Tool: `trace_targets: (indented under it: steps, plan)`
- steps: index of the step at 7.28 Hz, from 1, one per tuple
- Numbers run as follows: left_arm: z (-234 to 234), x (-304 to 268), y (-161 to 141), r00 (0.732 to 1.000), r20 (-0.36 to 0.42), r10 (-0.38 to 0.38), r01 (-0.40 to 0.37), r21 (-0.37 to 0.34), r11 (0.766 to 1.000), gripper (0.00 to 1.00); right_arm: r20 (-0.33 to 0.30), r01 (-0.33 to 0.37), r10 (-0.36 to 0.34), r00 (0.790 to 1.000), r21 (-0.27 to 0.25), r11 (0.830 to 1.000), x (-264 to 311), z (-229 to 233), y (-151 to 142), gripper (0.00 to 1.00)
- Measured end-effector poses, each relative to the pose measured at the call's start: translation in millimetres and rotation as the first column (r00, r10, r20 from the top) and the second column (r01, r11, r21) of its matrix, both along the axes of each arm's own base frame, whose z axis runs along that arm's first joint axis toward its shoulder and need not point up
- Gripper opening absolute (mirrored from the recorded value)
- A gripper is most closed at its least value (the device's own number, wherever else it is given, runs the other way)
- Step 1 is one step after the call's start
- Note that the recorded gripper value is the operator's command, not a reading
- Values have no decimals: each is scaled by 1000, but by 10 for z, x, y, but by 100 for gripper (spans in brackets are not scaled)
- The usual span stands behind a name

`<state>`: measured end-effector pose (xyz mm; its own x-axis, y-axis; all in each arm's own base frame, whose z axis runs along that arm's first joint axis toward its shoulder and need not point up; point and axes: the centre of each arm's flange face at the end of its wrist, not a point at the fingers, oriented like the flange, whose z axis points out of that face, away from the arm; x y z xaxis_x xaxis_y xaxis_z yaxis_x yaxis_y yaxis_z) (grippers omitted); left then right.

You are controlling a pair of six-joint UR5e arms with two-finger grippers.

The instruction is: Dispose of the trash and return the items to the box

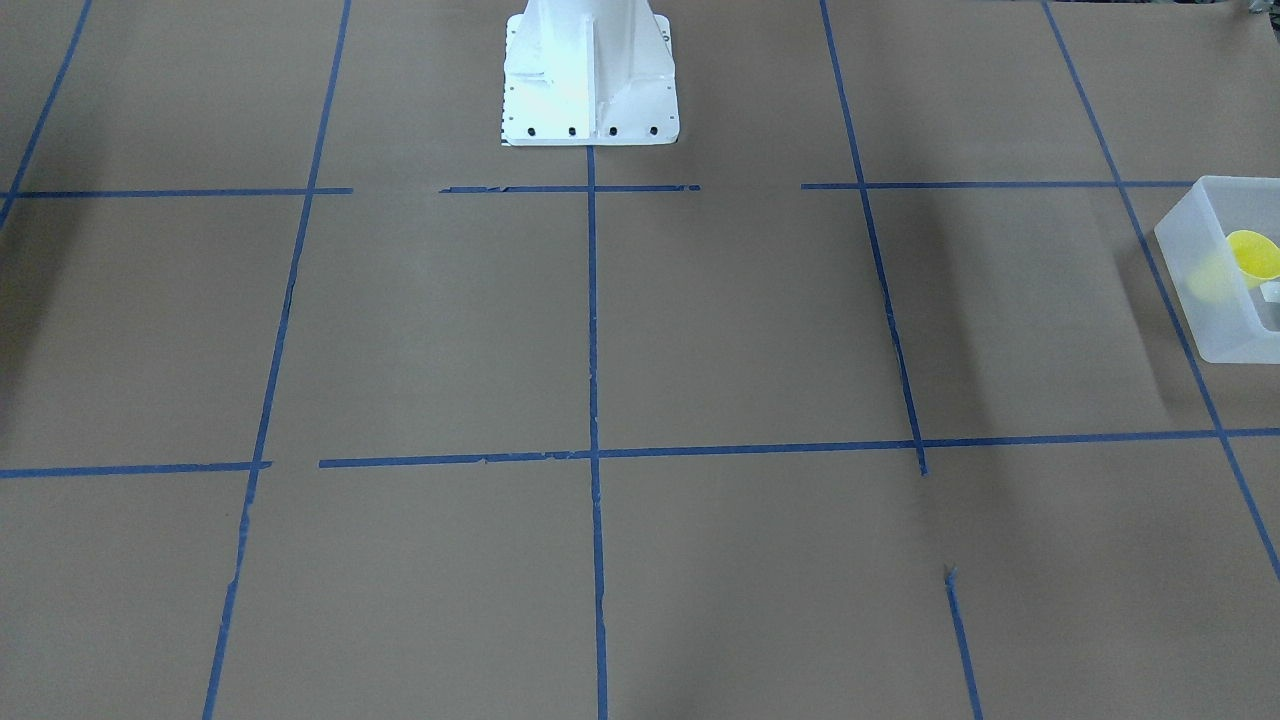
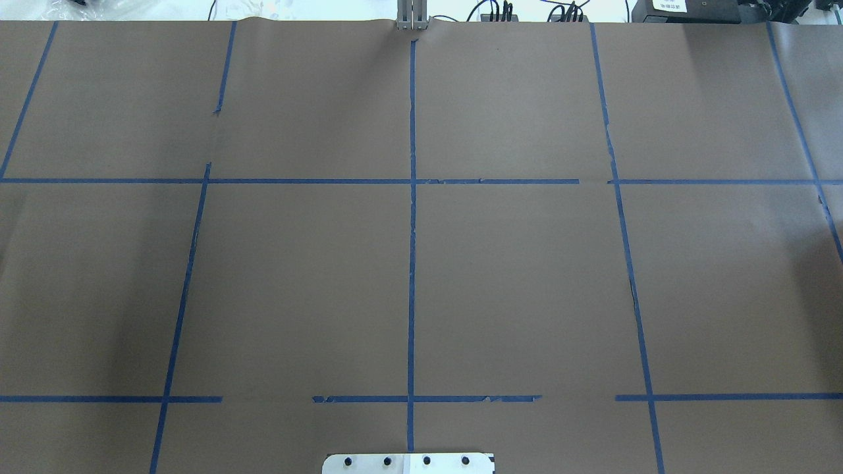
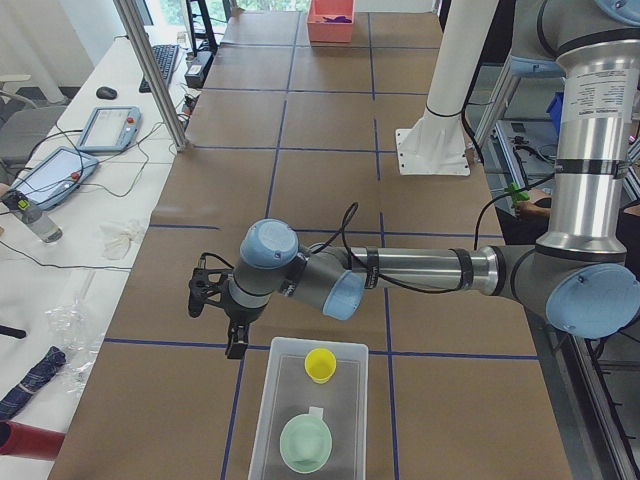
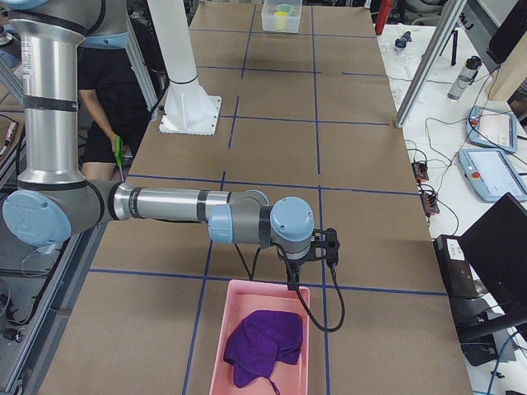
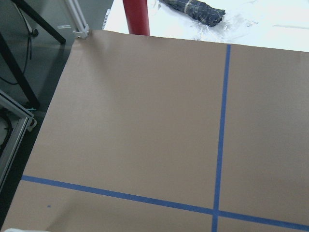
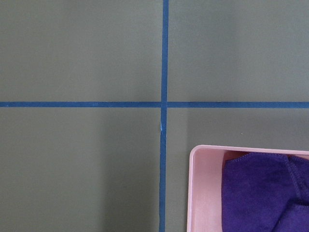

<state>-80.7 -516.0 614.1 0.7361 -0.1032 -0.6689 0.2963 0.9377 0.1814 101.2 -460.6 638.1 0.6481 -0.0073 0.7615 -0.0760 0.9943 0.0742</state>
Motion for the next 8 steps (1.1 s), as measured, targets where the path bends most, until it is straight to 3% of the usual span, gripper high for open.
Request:
trace_targets:
  steps: [3, 5, 8]
  plan:
    - [-15, 396, 1, 983, 35, 183, -181, -53, 982, 100, -20, -2, 2, 1000, 10, 1000, 9, -17, -4, 100]
    - [6, 373, 70, 945, 30, 325, -323, -61, 944, 100, -17, -3, 3, 1000, -1, 1000, 6, 12, -6, 100]
    - [111, 187, 228, 942, -64, 329, -332, -63, 941, 100, -10, -4, 4, 1000, -10, 1000, 1, 26, -8, 100]
